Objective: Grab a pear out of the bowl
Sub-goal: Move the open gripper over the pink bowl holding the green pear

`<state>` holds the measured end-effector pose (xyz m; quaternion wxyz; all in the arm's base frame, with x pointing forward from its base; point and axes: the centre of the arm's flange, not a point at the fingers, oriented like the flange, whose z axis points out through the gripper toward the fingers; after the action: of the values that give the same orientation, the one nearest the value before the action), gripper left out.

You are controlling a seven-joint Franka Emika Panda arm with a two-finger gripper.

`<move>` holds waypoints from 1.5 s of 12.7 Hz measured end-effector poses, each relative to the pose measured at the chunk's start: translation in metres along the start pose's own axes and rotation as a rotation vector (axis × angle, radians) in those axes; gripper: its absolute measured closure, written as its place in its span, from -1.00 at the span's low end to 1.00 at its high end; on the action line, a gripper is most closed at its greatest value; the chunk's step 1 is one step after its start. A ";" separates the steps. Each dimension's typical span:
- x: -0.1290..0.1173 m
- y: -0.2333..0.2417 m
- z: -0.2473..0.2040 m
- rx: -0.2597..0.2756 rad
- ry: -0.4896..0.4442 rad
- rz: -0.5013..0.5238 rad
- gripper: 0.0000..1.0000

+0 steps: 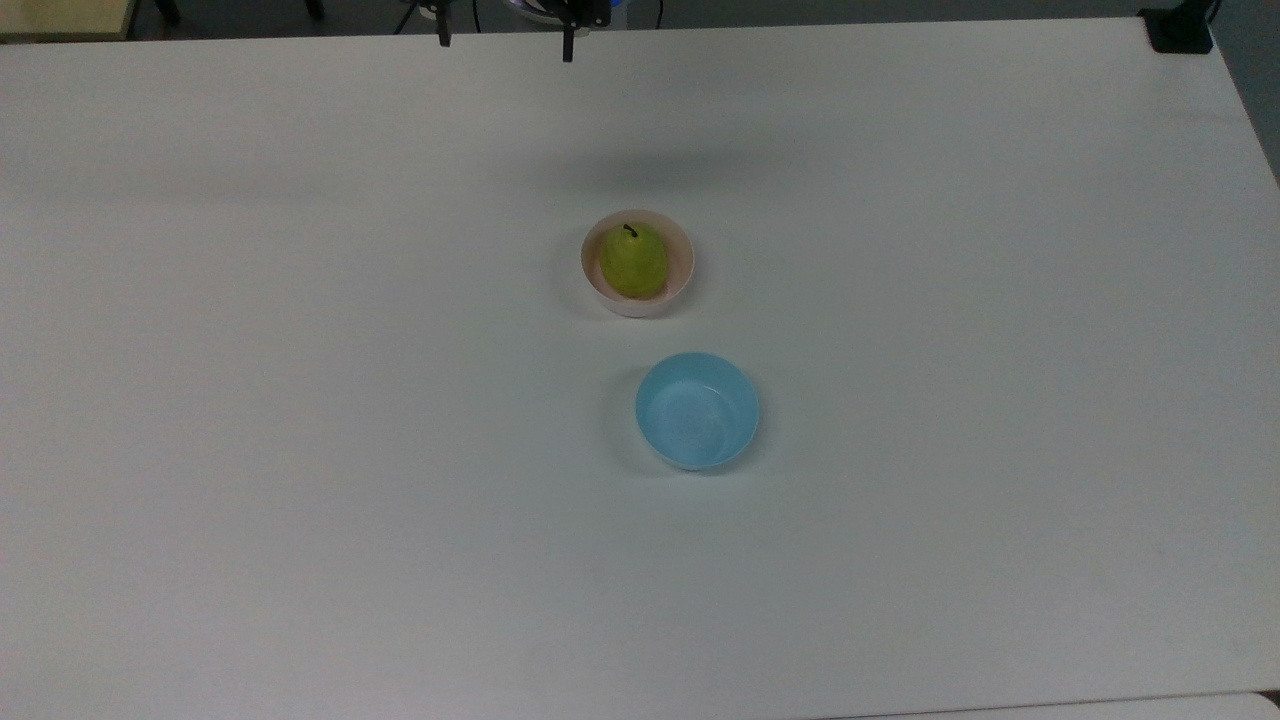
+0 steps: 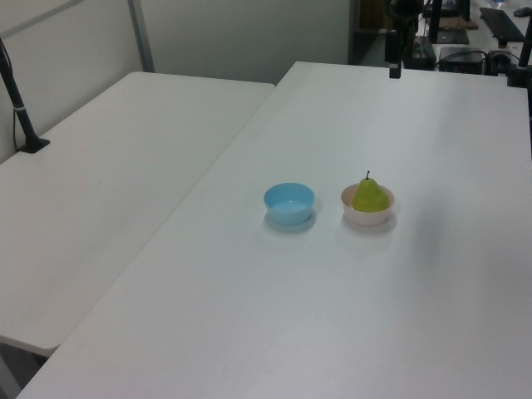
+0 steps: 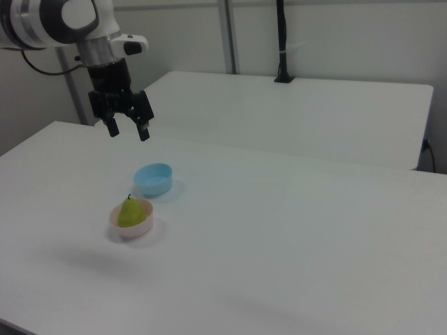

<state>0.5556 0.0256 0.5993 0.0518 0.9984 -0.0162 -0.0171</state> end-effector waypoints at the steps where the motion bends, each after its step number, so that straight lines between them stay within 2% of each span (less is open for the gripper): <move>1: 0.000 0.000 0.000 0.000 0.000 -0.001 -1.00; 12: 0.000 0.000 0.000 0.000 0.000 -0.004 -1.00; 19: 0.001 0.004 0.006 0.000 -0.012 -0.088 -1.00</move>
<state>0.5558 0.0206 0.5934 0.0510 0.9980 0.0273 -0.0255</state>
